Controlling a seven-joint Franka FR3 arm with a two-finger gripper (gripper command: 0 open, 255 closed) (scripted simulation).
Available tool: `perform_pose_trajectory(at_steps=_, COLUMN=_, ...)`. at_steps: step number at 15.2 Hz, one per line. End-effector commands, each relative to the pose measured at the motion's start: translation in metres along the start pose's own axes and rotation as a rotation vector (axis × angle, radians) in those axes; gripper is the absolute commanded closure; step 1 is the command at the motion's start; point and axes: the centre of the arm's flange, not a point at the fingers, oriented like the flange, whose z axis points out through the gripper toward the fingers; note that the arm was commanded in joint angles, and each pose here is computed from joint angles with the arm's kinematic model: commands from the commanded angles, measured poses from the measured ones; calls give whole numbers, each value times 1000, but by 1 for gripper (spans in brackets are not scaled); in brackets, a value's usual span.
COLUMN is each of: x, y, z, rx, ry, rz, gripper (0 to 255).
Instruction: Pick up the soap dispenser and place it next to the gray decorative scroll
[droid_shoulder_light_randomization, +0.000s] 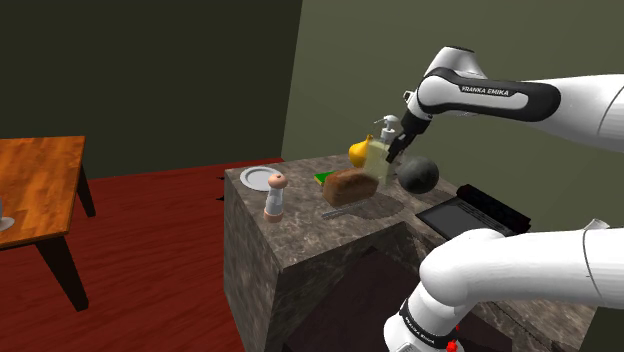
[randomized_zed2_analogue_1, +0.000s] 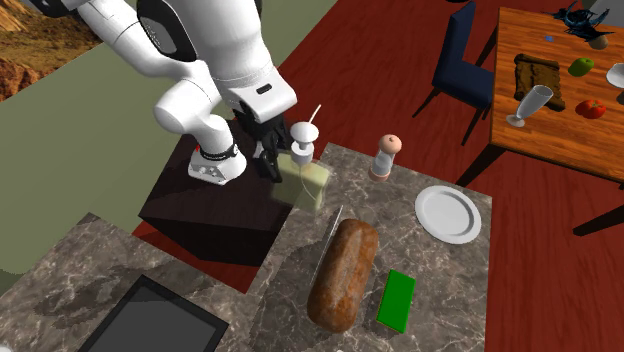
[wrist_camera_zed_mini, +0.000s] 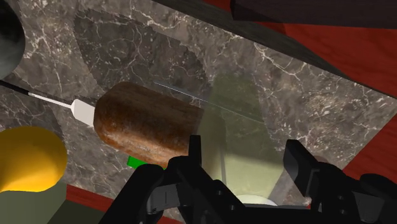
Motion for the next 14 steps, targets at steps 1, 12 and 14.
perform_pose_trajectory(at_steps=1, x=2, y=2, z=-11, rx=0, ry=0, rz=0, gripper=255)
perform_pose_trajectory(at_steps=12, x=13, y=8, z=-68, rx=0, ry=0, rz=0, gripper=255)
perform_pose_trajectory(at_steps=14, x=14, y=9, z=-78, rx=0, ry=0, rz=0, gripper=255)
